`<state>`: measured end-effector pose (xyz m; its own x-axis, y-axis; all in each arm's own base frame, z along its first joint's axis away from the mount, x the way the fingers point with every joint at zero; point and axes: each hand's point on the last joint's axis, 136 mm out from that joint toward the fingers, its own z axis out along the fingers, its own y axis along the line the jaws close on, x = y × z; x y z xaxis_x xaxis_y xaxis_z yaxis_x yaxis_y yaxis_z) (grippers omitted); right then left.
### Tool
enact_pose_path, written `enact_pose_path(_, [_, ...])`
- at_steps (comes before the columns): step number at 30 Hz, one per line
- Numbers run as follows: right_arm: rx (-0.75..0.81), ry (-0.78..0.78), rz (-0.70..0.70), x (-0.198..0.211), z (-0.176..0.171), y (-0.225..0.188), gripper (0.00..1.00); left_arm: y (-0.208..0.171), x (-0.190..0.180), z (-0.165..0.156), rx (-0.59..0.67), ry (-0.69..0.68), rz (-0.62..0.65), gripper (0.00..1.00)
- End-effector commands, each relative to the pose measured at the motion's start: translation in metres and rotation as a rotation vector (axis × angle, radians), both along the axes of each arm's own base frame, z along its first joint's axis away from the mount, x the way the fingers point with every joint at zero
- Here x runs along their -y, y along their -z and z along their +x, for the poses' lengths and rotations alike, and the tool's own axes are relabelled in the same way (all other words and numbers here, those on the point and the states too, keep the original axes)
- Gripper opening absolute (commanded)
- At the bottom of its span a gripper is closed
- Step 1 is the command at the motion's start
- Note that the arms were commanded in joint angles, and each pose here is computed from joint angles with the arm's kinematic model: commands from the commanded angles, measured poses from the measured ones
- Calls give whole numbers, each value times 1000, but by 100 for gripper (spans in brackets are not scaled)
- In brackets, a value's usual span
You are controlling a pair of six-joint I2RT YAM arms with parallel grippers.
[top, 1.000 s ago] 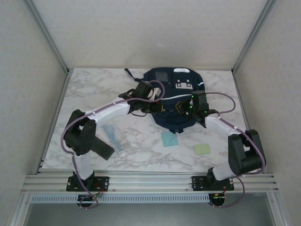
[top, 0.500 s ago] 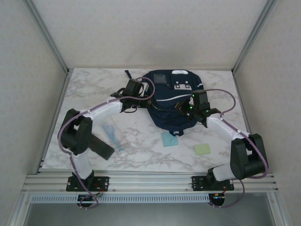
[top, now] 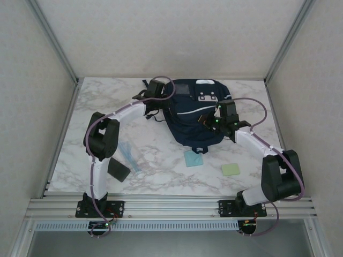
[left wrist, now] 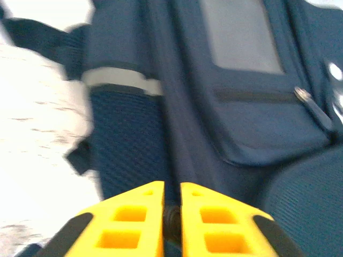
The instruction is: Pack the student bag
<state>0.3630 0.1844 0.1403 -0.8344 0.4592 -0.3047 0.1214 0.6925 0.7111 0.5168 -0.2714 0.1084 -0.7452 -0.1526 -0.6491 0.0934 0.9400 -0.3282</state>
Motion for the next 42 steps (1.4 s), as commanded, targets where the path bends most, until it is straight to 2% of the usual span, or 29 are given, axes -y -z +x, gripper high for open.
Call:
enact_pose_path(1, [8,-94,-16,-13,-3,-5,0,3,-120,43,36,-358,131,39])
enact_pose_path(2, [4,-103,-17,-17,-2,-3,0,0,-121,40,25,-356,125,52])
enact_pose_path(4, [6,-126,-15,-27,2,-2,0,-6,-120,30,4,-345,114,72])
enact_pose_path(6, [13,-153,-13,-39,4,-1,0,-13,-131,14,-11,-390,129,100])
enact_pose_path(10, [29,-259,-26,-70,3,1,9,-22,-157,-23,-36,-458,177,100])
enact_pose_path(11, [33,-281,-37,-77,2,2,16,-23,-161,-34,-53,-455,179,100])
enact_pose_path(13, [41,-312,-49,-84,0,3,38,-28,-170,-56,-84,-472,188,100])
enact_pose_path(15, [54,-315,-66,-84,-2,2,67,-32,-182,-80,-137,-506,218,100])
enact_pose_path(16, [59,-308,-83,-80,-2,2,95,-33,-189,-94,-169,-516,243,100])
enact_pose_path(17, [69,-302,-106,-76,-3,1,99,-33,-194,-107,-199,-523,260,100])
enact_pose_path(22, [70,-194,-313,-34,-4,-4,99,-30,-214,-169,-308,-575,261,100])
enact_pose_path(27, [40,-5,-552,24,-2,-12,99,-20,-227,-213,-334,-661,174,100])
enact_pose_path(34, [87,33,-580,44,-6,-21,99,15,-244,-246,-426,-749,202,100])
enact_pose_path(42, [72,27,-603,49,-13,-12,99,40,-267,-278,-477,-884,155,100])
